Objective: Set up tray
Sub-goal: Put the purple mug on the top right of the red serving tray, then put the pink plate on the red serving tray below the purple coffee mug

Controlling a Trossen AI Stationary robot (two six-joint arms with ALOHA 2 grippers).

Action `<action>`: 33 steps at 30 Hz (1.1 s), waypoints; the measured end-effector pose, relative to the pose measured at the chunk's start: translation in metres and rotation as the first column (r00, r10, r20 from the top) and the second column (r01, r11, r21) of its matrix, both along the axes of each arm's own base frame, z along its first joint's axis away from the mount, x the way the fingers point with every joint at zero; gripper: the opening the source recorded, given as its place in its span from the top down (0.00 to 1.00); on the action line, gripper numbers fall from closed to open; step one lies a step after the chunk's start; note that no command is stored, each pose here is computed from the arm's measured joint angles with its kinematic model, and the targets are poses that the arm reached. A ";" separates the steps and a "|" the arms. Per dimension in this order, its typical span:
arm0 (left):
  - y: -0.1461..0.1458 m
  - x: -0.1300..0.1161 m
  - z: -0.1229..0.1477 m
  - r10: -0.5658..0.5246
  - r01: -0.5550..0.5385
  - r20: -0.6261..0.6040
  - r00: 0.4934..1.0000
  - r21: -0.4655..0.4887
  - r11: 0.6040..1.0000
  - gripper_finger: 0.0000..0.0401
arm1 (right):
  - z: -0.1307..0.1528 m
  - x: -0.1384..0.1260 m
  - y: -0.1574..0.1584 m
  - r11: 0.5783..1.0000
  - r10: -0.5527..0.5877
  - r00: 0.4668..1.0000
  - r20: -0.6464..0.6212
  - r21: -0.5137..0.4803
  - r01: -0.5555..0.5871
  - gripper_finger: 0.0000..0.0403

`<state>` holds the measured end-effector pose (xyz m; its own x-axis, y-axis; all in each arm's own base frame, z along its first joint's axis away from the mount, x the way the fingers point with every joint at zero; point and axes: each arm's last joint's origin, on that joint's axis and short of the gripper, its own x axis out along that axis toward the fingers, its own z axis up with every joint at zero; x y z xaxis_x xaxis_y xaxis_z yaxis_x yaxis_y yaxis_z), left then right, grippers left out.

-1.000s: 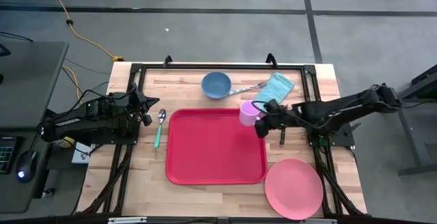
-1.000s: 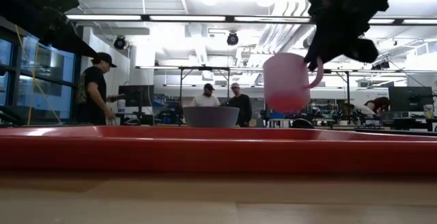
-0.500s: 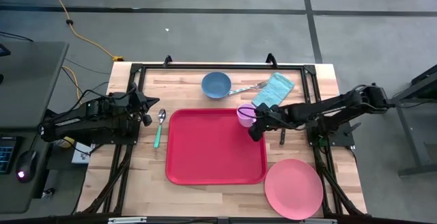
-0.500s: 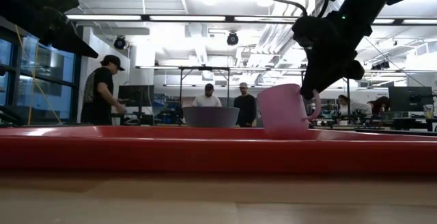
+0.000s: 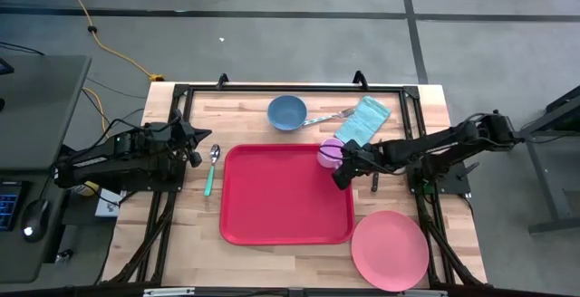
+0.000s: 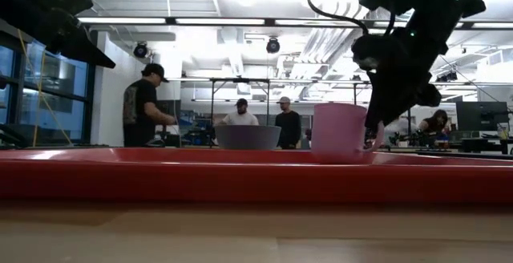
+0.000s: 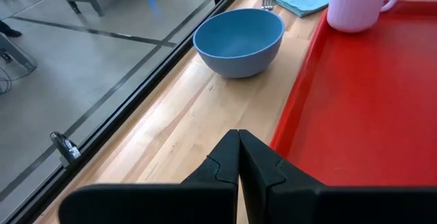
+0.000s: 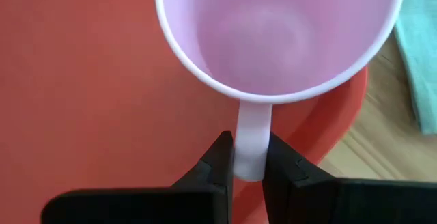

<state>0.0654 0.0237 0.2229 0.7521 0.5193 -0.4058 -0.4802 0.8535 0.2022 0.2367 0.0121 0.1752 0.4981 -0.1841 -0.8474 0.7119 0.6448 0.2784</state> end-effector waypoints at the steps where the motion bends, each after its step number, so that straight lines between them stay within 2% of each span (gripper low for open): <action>1: 0.000 0.000 0.000 0.001 -0.001 0.000 1.000 0.000 1.000 0.90 | 0.000 0.000 0.000 1.000 -0.001 1.000 0.007 0.002 0.001 0.93; 4: 0.000 0.000 0.000 0.000 0.000 -0.001 1.000 0.001 1.000 0.90 | 0.000 0.001 0.000 1.000 0.000 1.000 0.013 0.005 0.000 0.92; 11: 0.000 0.000 0.000 0.000 0.000 -0.001 1.000 0.001 1.000 0.90 | -0.001 0.000 0.001 0.999 0.018 1.000 0.007 0.036 -0.018 0.68; 15: 0.000 0.000 0.000 0.000 0.000 -0.001 1.000 0.001 1.000 0.90 | 0.000 0.001 0.001 0.999 0.021 1.000 0.013 0.041 -0.022 0.60; 20: 0.000 0.000 0.000 0.000 0.000 -0.001 1.000 0.001 1.000 0.90 | 0.008 0.003 0.002 0.998 0.040 0.996 0.083 0.039 -0.043 0.51; 26: 0.000 0.000 0.000 0.000 0.000 -0.001 1.000 0.001 1.000 0.90 | 0.028 -0.006 -0.004 0.999 0.012 0.986 0.168 0.029 -0.017 0.45; 33: 0.000 0.000 0.000 -0.001 0.001 -0.001 1.000 0.001 1.000 0.90 | 0.066 -0.030 -0.017 1.000 -0.007 0.942 0.335 -0.017 0.014 0.44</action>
